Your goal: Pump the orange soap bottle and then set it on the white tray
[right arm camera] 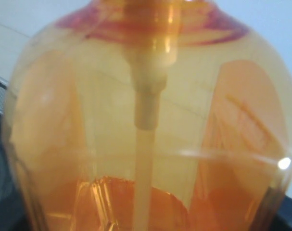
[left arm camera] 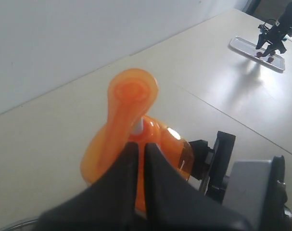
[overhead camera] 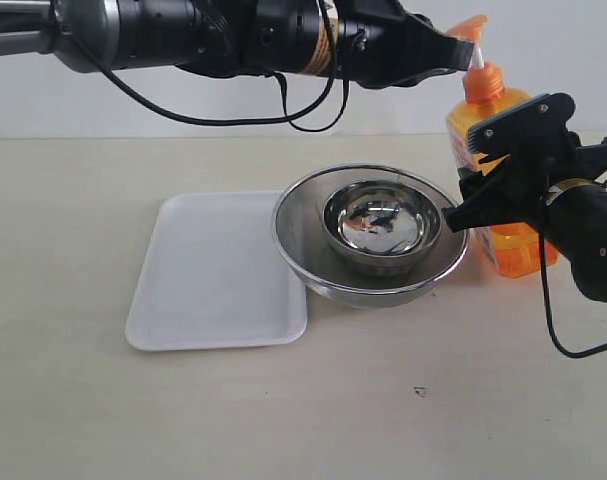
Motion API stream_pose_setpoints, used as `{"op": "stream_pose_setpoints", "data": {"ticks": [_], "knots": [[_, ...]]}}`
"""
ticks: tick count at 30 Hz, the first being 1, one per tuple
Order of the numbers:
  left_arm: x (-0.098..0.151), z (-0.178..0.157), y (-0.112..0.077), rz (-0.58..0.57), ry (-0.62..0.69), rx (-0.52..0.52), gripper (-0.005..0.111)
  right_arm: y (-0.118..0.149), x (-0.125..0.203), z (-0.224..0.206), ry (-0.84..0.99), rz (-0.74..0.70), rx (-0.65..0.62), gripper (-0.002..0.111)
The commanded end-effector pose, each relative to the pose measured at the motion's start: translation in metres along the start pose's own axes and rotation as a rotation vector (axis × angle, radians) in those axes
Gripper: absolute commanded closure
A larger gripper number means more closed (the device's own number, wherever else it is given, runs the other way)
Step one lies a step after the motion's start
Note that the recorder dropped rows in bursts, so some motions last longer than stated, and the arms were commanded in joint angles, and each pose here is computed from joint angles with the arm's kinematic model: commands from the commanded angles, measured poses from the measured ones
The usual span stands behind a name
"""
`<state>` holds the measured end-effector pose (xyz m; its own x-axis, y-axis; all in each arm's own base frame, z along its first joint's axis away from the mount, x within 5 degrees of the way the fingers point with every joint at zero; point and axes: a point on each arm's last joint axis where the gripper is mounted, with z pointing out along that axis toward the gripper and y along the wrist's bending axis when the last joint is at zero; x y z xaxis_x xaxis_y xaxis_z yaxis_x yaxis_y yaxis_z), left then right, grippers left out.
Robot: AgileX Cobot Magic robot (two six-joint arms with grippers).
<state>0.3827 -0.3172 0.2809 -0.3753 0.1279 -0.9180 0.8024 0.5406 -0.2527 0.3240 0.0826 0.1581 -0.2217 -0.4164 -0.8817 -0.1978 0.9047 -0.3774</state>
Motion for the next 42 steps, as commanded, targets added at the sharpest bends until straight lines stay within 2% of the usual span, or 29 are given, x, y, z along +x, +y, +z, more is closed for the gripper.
{"op": "stream_pose_setpoints", "data": {"ticks": [1,13,23,25,27,30,36,42], "knots": [[-0.006,-0.006,0.001,0.012,-0.017,-0.019,0.102,-0.003,-0.007,-0.001,-0.031,-0.002,0.009,0.109],[-0.007,-0.009,0.011,0.006,-0.023,-0.038,0.102,-0.003,-0.007,-0.001,-0.031,-0.002,0.009,0.109],[-0.007,-0.01,0.011,0.006,-0.021,-0.033,0.102,-0.003,-0.007,-0.001,-0.031,-0.002,0.009,0.109],[-0.006,-0.01,0.008,-0.012,-0.012,-0.004,0.102,-0.003,-0.007,-0.001,-0.031,-0.002,0.009,0.109],[-0.006,-0.011,-0.001,-0.003,0.009,0.076,0.102,-0.003,-0.007,-0.001,-0.031,-0.002,0.009,0.109],[-0.011,-0.015,-0.014,0.051,0.007,0.128,0.102,-0.003,-0.007,-0.001,-0.031,-0.002,0.009,0.109],[-0.032,-0.028,-0.026,0.176,-0.064,0.077,0.102,-0.003,-0.006,-0.001,-0.025,-0.002,0.006,0.109],[-0.048,-0.036,-0.02,0.186,-0.132,-0.057,0.102,-0.003,-0.006,-0.001,-0.023,-0.002,0.005,0.109]]}}
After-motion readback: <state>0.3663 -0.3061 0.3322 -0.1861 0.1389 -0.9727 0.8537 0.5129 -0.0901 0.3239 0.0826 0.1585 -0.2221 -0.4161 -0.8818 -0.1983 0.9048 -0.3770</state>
